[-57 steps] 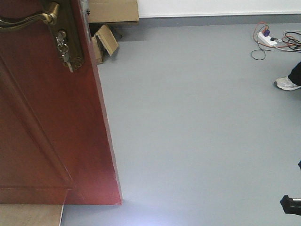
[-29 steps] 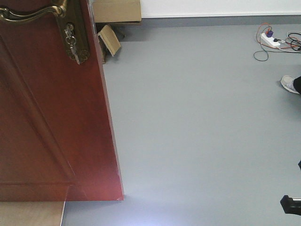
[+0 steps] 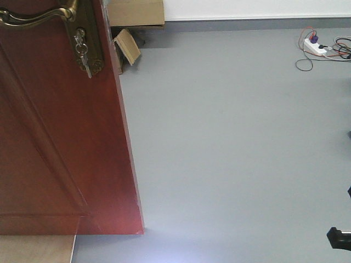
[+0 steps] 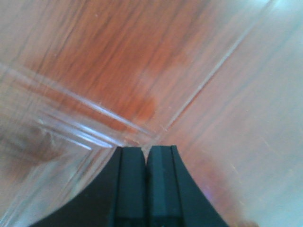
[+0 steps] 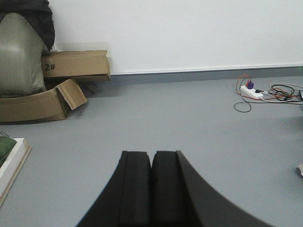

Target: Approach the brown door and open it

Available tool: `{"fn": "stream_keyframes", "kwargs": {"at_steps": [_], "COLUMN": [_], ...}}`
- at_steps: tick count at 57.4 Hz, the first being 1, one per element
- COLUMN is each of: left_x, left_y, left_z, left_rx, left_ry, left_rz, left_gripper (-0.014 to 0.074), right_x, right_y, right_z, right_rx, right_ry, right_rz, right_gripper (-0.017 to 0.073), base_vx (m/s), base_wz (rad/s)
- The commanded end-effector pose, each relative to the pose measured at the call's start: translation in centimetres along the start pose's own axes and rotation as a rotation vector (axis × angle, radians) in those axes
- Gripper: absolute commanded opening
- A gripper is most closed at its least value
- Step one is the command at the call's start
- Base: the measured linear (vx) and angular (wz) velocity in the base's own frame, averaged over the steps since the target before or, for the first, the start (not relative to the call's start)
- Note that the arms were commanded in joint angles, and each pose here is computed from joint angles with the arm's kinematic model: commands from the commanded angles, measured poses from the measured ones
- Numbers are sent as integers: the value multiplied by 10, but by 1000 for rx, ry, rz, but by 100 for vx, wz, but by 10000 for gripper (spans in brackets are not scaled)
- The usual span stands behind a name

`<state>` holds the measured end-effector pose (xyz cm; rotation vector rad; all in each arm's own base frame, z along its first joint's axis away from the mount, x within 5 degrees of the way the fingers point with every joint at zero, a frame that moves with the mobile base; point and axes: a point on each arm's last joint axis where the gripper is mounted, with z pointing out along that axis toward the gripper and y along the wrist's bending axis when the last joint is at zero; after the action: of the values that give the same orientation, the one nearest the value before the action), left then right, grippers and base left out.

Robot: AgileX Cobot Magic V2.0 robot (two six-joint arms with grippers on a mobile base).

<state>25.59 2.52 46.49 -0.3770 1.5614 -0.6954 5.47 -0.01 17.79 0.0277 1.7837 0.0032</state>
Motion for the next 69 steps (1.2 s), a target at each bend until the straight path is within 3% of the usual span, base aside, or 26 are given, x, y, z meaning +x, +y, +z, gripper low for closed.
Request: {"fn": "stream_keyframes", "kwargs": {"at_steps": [1,10,18,32,47,52,59,69], "left_x": [-12,-13,-7,27,72,85,105,146], "left_y": [-15,-16,-20,-18,-3,2,9,42], "left_z": [-9,-10,-25,-86,-126,-132,-142,-153], "left_rx": [38,37,26,-116,-219,-194,-105,-112], "left_ry": [-68,-79,-78,-120,-71,-105,-192,-209], "left_rz": [-12,-13,38,265,485,513,529,531], "left_gripper": [-3,-3,-3,-3,-3,-3,-3,-3], "right_x": [-6,-6,-6,-6,-6,-6,-6,-6], "right_y": [0,0,0,0,0,0,0,0], "right_z": [-1,-1,-1,-1,-1,-1,-1,-1], "right_rx": [3,3,3,3,3,3,3,3], "right_ry": [-87,-87,-87,-87,-87,-87,-87,-87], "right_rz": [-6,-6,-6,-6,-6,-6,-6,-6], "right_gripper": [0,0,0,0,0,0,0,0], "base_vx": [0,0,0,0,0,0,0,0], "base_wz": [0,0,0,0,0,0,0,0]}}
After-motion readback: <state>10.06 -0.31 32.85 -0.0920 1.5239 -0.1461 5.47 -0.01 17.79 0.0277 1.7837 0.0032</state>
